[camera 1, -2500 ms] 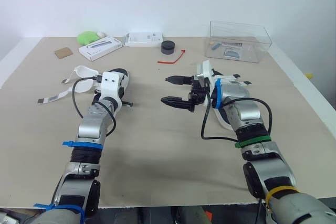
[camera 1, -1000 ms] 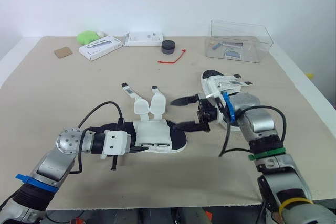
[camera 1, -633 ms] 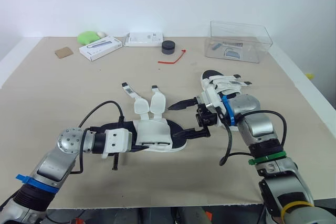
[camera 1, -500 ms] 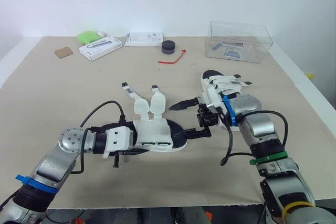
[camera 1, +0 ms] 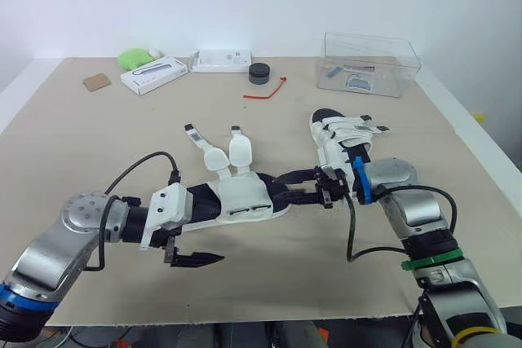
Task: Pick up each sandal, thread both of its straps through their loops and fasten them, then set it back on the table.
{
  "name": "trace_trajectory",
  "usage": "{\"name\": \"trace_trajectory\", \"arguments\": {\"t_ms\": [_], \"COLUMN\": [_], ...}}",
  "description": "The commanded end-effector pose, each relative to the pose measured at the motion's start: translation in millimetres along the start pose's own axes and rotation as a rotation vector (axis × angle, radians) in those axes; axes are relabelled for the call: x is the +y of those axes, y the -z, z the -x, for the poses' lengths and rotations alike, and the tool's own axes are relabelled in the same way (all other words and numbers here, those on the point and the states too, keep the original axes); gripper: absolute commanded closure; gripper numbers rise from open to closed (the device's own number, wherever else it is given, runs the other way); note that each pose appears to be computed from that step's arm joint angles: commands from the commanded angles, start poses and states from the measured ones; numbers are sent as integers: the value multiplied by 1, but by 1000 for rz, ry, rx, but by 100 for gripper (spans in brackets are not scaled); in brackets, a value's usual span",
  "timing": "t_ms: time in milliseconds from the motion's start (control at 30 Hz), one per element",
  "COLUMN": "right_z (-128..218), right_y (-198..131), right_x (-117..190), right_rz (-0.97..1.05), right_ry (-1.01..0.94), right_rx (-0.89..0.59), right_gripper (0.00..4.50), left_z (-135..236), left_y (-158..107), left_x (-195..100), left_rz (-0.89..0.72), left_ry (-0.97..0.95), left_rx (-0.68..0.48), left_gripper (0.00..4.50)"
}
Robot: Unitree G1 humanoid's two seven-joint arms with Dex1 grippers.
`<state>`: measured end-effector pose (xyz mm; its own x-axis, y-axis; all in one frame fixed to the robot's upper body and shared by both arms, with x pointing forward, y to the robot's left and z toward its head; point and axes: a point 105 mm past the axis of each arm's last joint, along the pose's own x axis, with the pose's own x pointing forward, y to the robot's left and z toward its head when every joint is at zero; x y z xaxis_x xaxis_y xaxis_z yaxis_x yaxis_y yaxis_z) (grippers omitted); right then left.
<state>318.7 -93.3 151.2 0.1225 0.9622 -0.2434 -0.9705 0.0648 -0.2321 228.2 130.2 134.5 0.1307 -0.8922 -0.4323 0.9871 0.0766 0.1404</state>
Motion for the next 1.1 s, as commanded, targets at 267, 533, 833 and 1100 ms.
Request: {"name": "trace_trajectory", "arguments": {"t_ms": [267, 533, 833, 1100], "right_z": [-19, -28, -31, -32], "right_y": [4, 31, 35, 35], "right_x": [-19, 5, 4, 7], "right_rz": [52, 0, 10, 34], "right_ry": [32, -27, -14, -18], "right_rx": [46, 147, 179, 178], "right_gripper": [443, 443, 443, 443], "left_z": [35, 44, 36, 31], "left_y": [-15, -24, 2, 22], "left_x": [27, 67, 90, 115], "left_rz": [119, 191, 324, 659], "left_ry": [-81, -301, -434, -488], "left_rx": [-36, -133, -78, -124], "left_gripper": [0, 0, 0, 0]}}
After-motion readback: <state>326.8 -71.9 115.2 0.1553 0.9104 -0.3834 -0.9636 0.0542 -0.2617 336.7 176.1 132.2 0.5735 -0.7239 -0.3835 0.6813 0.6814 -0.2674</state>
